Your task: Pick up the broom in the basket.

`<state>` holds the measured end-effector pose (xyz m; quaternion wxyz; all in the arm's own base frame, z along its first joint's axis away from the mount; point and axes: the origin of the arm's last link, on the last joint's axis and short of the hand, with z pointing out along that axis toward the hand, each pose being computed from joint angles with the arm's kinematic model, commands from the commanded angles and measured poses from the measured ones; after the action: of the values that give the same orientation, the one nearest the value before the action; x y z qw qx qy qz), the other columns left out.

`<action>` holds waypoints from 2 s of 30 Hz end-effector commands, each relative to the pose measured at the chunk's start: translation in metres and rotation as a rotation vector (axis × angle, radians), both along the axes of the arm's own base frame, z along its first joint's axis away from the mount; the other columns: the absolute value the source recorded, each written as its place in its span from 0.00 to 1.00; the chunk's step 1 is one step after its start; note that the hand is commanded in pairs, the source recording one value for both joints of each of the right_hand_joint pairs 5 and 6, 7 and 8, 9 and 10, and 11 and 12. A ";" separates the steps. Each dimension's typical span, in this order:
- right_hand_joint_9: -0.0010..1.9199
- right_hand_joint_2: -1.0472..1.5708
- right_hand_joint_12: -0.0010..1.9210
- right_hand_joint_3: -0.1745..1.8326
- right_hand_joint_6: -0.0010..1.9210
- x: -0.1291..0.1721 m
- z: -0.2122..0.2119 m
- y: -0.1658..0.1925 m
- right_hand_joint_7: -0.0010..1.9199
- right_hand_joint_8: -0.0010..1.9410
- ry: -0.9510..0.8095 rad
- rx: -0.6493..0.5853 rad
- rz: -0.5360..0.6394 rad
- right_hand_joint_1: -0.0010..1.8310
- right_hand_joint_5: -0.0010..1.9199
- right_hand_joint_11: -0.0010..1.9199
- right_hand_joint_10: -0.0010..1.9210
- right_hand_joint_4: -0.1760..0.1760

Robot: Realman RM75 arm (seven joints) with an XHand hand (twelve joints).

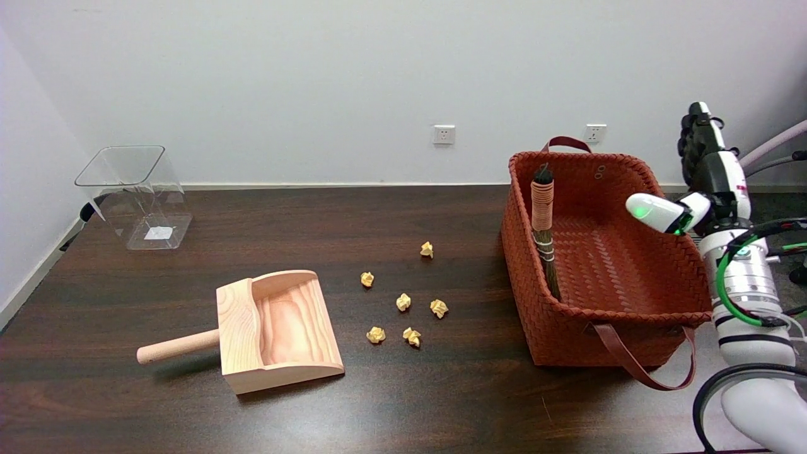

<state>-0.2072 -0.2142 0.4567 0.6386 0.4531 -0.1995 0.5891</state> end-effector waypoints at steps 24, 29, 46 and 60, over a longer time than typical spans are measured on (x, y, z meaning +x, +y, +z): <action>0.00 0.13 0.00 0.66 0.00 -0.018 -0.064 -0.058 0.06 0.06 -0.009 0.320 -0.226 0.58 0.00 0.00 0.00 0.50; 0.00 0.13 0.00 0.66 0.00 -0.021 -0.065 -0.066 0.05 0.05 0.005 0.343 -0.245 0.58 0.00 0.00 0.00 0.50; 0.02 0.13 0.02 0.67 0.02 -0.028 -0.081 -0.054 0.09 0.09 -0.057 0.393 -0.271 0.57 0.02 0.02 0.02 0.50; 0.08 0.17 0.08 0.64 0.08 -0.031 -0.089 -0.040 0.21 0.21 -0.105 0.365 -0.244 0.57 0.08 0.08 0.08 0.50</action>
<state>-0.2351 -0.2655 0.3772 0.6076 0.5180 -0.3812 0.4661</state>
